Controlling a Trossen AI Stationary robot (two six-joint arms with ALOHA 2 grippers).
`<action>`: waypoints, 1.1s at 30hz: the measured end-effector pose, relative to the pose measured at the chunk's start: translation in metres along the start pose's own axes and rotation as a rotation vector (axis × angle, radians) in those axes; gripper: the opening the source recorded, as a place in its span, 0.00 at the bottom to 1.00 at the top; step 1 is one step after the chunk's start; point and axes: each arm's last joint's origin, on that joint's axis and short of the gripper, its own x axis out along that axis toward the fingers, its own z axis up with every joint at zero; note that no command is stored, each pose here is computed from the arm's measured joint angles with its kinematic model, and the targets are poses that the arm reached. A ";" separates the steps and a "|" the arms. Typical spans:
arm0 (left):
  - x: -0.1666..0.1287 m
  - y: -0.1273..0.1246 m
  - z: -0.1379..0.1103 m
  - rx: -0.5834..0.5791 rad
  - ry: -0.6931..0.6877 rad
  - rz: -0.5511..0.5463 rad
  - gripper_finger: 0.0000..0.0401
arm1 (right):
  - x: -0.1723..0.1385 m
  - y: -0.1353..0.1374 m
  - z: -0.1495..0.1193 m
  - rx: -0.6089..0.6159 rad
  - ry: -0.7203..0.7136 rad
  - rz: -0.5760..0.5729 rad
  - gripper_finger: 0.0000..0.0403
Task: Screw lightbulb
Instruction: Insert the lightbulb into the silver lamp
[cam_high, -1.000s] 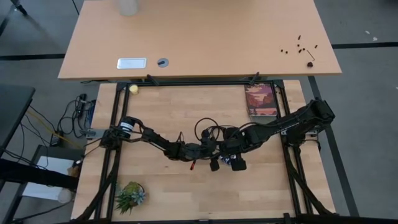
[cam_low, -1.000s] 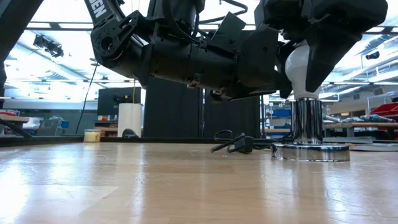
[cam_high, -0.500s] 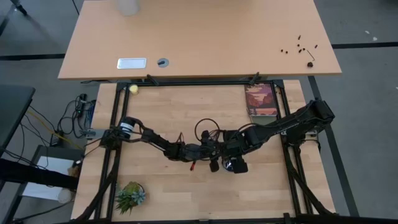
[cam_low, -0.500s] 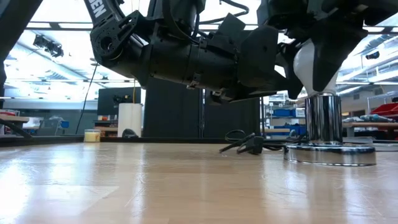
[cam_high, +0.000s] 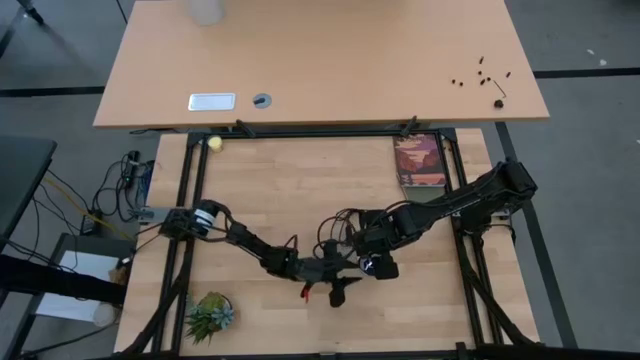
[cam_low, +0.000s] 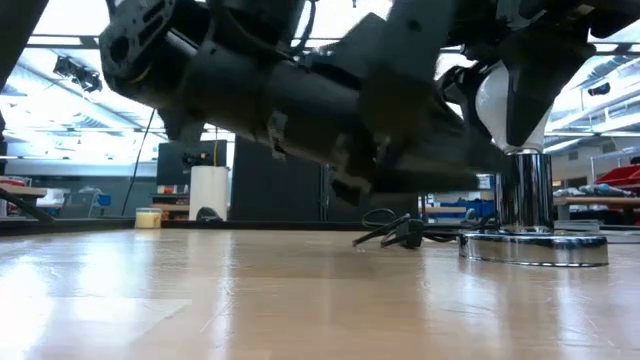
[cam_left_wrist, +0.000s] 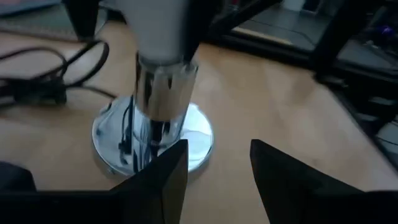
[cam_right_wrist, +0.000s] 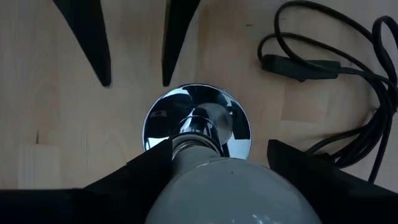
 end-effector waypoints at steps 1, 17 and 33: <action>0.003 -0.001 -0.005 -0.005 0.001 0.024 0.44 | 0.000 0.000 0.000 0.015 -0.001 -0.001 0.65; 0.051 -0.017 -0.001 0.115 -0.029 0.400 0.44 | -0.001 0.003 -0.001 0.184 -0.007 -0.014 0.65; 0.057 -0.013 0.017 0.207 -0.112 0.294 0.51 | -0.002 0.003 0.000 0.189 -0.014 -0.012 0.65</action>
